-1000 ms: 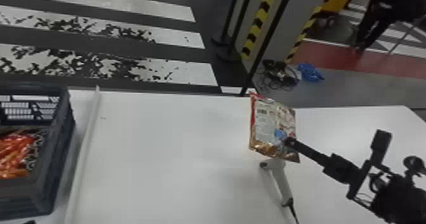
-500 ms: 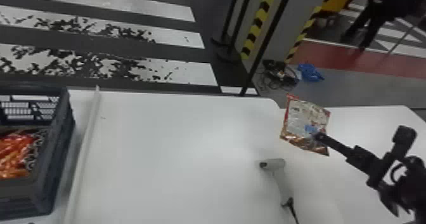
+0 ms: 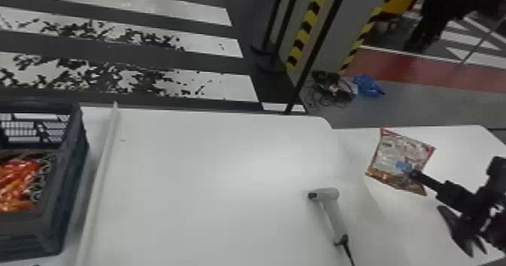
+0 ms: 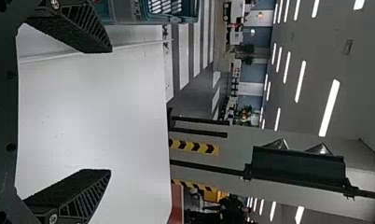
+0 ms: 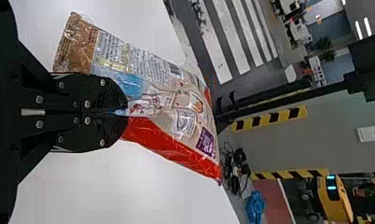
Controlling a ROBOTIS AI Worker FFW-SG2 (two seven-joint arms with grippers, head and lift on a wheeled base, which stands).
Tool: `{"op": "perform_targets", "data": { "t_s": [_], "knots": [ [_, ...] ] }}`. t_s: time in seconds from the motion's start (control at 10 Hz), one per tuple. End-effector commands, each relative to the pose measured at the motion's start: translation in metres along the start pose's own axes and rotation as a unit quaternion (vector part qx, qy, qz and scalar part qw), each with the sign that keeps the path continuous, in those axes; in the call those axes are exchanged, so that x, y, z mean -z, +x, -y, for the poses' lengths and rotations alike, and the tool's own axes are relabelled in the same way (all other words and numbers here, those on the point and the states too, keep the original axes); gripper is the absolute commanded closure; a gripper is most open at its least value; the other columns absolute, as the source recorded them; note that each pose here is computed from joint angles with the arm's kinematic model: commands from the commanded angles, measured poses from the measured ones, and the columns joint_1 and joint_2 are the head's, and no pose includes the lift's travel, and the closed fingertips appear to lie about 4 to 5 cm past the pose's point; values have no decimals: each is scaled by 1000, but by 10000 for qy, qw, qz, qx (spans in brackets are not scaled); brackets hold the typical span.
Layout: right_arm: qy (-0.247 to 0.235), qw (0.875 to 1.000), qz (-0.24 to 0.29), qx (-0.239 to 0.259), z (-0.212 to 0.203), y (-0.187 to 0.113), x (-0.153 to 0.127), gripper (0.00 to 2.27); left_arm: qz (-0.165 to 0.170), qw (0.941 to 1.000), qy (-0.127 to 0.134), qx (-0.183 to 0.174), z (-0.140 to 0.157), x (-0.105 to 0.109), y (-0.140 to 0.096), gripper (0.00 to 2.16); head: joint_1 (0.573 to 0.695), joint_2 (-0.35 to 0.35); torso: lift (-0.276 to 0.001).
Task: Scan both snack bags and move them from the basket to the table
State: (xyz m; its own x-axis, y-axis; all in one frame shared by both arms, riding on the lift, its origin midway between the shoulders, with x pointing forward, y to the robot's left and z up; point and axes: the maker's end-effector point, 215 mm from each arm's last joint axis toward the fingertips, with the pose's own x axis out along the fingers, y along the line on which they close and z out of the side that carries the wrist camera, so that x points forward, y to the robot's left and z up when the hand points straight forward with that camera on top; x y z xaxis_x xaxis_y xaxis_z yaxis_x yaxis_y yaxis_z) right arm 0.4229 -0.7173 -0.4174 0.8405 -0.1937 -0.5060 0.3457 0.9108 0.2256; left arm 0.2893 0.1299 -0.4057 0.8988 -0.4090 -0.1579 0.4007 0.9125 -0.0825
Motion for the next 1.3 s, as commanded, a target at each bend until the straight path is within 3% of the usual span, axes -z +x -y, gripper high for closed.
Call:
{"op": "perform_targets", "data": {
  "t_s": [0.0,0.3,0.5,0.6,0.7,0.9,1.2],
  "knots": [
    [-148,9990,-174,388,19,2,14,2250,56,10000,-10,9,0,-3,0,73,695,-350,-98],
    [-261,9947,-623,781,33,5,58,2246,140,9999,14,22,-1,-9,-1,73,695,-350,-98],
    [-269,9927,-716,937,39,5,70,1899,185,9998,26,43,-1,-14,0,73,695,-350,-98],
    [-293,9926,-670,968,40,6,70,1217,185,9998,25,45,-1,-15,0,73,695,-350,-98],
    [-395,9934,-507,952,41,5,63,53,187,9998,20,40,-1,-15,0,73,695,-350,-98],
    [-890,9917,-101,923,26,2,51,6,205,9998,20,59,1,-17,1,73,695,-350,-98],
    [-1607,9849,358,542,-47,-13,43,39,183,9998,42,83,7,-22,4,73,695,-350,-98]
  ]
}}
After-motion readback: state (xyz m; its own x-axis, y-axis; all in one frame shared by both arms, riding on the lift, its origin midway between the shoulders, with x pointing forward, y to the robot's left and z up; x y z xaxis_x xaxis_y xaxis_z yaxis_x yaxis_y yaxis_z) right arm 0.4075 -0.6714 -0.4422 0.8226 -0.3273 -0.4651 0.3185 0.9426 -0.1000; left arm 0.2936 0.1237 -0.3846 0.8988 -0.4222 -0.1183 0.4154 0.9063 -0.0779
